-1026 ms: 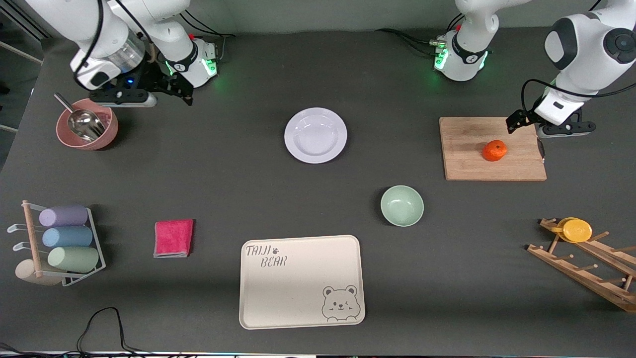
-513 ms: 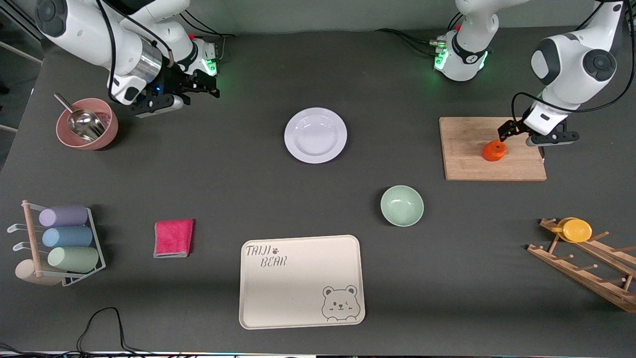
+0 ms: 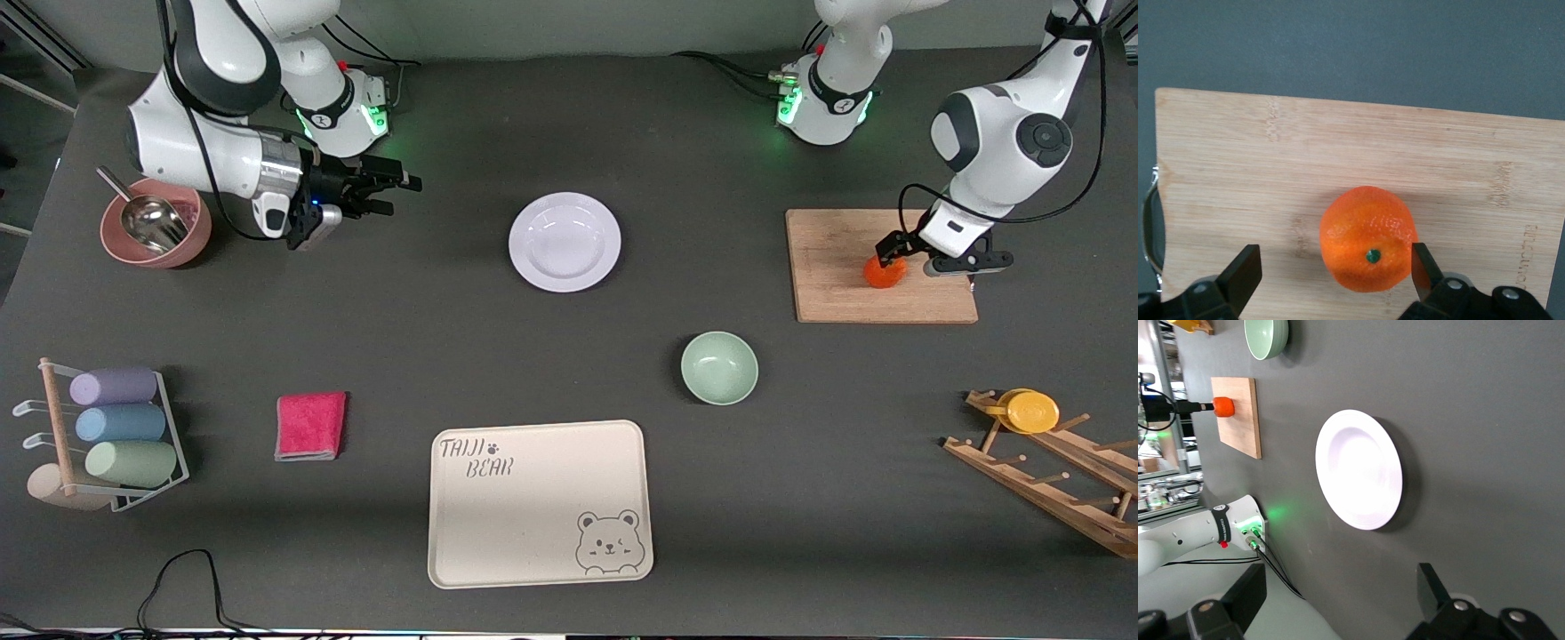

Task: Place orange and plate with both arms
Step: 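Grasp the orange with the left gripper while the right gripper grasps the plate, then lift the orange with the left gripper while the right gripper lifts the plate, then lower the orange onto the held plate and open the left gripper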

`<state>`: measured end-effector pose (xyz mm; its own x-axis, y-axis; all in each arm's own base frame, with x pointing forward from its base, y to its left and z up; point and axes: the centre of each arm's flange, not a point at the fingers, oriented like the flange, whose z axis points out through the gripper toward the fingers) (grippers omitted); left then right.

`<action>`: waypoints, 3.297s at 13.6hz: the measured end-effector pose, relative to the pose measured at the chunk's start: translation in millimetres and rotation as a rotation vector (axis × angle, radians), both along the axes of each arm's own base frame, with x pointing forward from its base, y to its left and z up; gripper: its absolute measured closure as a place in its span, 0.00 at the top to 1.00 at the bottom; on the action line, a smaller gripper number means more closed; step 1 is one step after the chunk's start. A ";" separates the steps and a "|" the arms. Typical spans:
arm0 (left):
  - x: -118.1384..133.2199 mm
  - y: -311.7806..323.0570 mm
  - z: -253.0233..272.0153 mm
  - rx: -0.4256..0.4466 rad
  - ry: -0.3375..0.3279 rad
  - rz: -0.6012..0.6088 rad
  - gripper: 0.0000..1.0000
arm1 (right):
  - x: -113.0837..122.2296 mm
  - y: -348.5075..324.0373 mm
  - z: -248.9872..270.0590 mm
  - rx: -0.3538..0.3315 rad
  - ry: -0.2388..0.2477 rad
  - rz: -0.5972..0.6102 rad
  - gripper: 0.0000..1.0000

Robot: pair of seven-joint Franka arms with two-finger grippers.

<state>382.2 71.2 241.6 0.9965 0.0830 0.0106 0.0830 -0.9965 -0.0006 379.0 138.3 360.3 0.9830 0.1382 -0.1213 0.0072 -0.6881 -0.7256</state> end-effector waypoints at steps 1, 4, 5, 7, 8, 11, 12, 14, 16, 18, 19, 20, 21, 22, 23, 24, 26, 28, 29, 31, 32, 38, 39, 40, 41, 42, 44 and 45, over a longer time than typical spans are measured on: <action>0.5 -2.8 -0.5 0.000 0.000 0.002 1.00 | -4.8 -1.0 -20.8 0.073 -0.010 -0.010 1.00; 0.7 -7.8 -9.9 0.000 -0.008 0.005 1.00 | -22.9 -6.4 -93.7 0.218 -0.034 -0.048 1.00; -0.5 -8.1 -15.8 -0.001 -0.011 0.006 1.00 | -28.2 -7.4 -114.5 0.243 -0.041 -0.063 1.00; -2.2 -8.6 -28.2 -0.003 -0.005 0.007 1.00 | -36.9 -7.9 -150.3 0.279 -0.048 -0.087 1.00; -2.7 -8.8 -32.3 -0.005 -0.001 0.008 1.00 | -41.1 -7.4 -164.3 0.297 -0.050 -0.093 1.00; -3.1 -8.9 -34.4 -0.006 0.003 0.014 0.86 | -54.8 -5.6 -199.5 0.352 -0.055 -0.102 1.00; -2.7 -9.1 -33.7 -0.006 0.001 0.014 0.73 | -59.3 -5.6 -209.6 0.365 -0.055 -0.106 1.00; -2.3 -9.3 -32.8 -0.005 -0.001 0.015 0.70 | -65.6 -7.4 -225.5 0.369 -0.047 -0.118 1.00; -2.2 -9.5 -32.8 -0.005 -0.001 0.015 0.70 | -68.8 -9.3 -236.5 0.360 -0.029 -0.137 1.00; -1.0 -9.4 -31.7 -0.005 -0.005 0.014 0.70 | -71.9 -11.0 -244.7 0.351 -0.011 -0.150 1.00; 0.5 -9.3 -30.3 -0.004 -0.009 0.014 0.70 | -73.0 -11.6 -248.0 0.347 -0.004 -0.154 1.00; 2.6 -9.1 -28.0 -0.004 -0.009 0.014 0.70 | -73.1 -11.7 -249.9 0.346 0.000 -0.156 1.00; 5.3 -8.9 -24.3 -0.005 -0.001 0.013 0.70 | -72.2 -11.6 -250.7 0.346 0.000 -0.156 1.00; 9.1 -8.7 -17.7 -0.007 0.015 0.012 0.70 | -71.1 -11.4 -251.1 0.346 -0.001 -0.156 0.92; 14.1 -8.1 -6.8 -0.009 0.034 0.011 0.70 | -70.7 -11.3 -251.3 0.346 -0.001 -0.156 0.92; 20.3 -7.5 8.8 -0.011 0.048 0.013 0.70 | -70.6 -11.3 -251.3 0.346 -0.001 -0.156 0.86; 34.1 -14.3 51.7 -0.015 0.069 0.040 0.70 | -70.4 -11.3 -251.3 0.346 -0.002 -0.156 0.62; 48.6 -51.4 105.3 -0.035 0.074 0.084 0.70 | -70.3 -11.3 -251.3 0.347 -0.002 -0.156 0.44; 53.1 -79.3 131.3 -0.037 0.083 0.106 0.70 | -70.3 -11.4 -251.3 0.347 -0.002 -0.156 0.44; 54.6 -143.6 175.5 -0.020 0.109 0.143 0.70 | -70.2 -11.5 -251.2 0.347 -0.002 -0.157 0.39; 52.4 -174.7 192.8 -0.006 0.120 0.157 0.70 | -70.2 -11.6 -251.2 0.347 -0.002 -0.157 0.40; 0.8 -351.9 247.0 -0.002 0.114 0.205 0.70 | -72.0 -13.3 -258.5 0.346 -0.038 -0.127 0.41; -13.3 -379.2 247.1 -0.013 0.119 0.205 0.70 | -71.6 -13.4 -260.3 0.345 -0.041 -0.123 0.41; -24.7 -402.5 246.3 -0.029 0.122 0.206 0.70 | -71.6 -13.5 -261.3 0.344 -0.042 -0.122 0.41; -33.1 -423.7 243.5 -0.050 0.122 0.211 0.70 | -71.8 -13.6 -262.2 0.344 -0.041 -0.121 0.41; -38.2 -442.8 236.9 -0.076 0.120 0.216 0.70 | -71.8 -13.7 -262.9 0.343 -0.041 -0.121 0.41; -43.1 -479.6 209.8 -0.137 0.128 0.247 0.70 | -71.4 -14.0 -264.8 0.342 -0.040 -0.121 0.41; -46.0 -496.6 191.7 -0.163 0.147 0.256 0.70 | -70.9 -14.1 -265.7 0.341 -0.039 -0.121 0.41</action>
<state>336.2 -425.5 433.4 0.9332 0.3191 -0.1654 0.3411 -0.9314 0.1269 308.1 124.3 94.6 0.9976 0.0470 -0.0503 -0.0270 -0.4042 -0.9143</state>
